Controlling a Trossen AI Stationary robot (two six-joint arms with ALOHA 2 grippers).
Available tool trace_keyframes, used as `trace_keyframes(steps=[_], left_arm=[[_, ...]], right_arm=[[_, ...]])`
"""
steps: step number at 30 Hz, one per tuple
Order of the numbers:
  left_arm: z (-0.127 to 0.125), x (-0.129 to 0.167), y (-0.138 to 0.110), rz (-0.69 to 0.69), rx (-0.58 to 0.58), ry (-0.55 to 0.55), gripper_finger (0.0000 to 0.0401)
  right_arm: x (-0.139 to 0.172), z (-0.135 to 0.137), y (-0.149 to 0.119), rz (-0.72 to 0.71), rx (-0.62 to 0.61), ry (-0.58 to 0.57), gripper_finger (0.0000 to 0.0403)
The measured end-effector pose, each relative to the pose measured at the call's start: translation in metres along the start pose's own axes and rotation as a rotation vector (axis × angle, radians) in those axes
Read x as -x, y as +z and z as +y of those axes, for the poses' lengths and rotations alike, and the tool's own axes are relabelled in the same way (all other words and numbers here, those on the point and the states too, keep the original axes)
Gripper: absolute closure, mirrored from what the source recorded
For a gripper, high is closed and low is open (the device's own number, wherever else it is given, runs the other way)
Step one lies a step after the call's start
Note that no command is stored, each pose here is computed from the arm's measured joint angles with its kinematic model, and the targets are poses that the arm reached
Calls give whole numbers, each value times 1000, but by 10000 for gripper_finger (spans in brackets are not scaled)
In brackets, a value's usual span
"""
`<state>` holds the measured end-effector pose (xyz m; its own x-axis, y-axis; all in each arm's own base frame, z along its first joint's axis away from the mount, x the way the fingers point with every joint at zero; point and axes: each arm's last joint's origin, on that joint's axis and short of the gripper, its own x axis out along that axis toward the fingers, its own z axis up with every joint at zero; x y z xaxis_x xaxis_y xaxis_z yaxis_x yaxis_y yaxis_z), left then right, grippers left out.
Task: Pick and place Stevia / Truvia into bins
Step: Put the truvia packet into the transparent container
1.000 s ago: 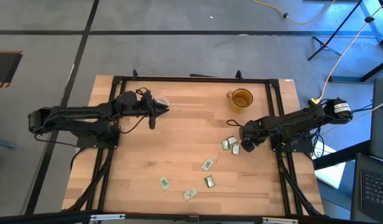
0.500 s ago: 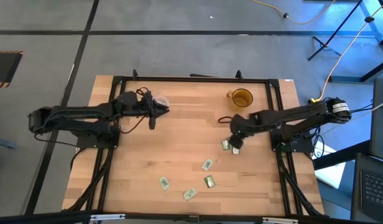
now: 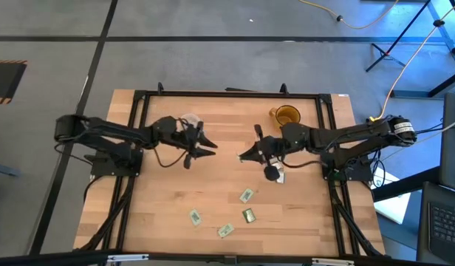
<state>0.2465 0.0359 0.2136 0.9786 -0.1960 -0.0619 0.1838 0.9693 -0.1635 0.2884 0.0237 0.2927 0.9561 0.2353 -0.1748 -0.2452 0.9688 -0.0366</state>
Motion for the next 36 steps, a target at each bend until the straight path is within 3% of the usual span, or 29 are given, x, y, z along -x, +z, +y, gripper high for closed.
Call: trace_keyframes(steps=[4,9,15,28,36], left_arm=[[0,-21,2,-23,-13,-38,255],[-5,-44,14,-66,-63,-152,249],[-3,-62,24,-77,-81,-208,254],[-12,-75,40,-119,-131,-282,259],[-16,-76,41,-121,-133,-293,291]], right_arm=[[-6,1,1,-53,29,81,396],[-12,1,-4,-47,31,87,396],[-12,1,-1,-72,36,87,396],[-12,0,-1,-78,36,82,396],[-11,-1,1,-97,53,68,396]])
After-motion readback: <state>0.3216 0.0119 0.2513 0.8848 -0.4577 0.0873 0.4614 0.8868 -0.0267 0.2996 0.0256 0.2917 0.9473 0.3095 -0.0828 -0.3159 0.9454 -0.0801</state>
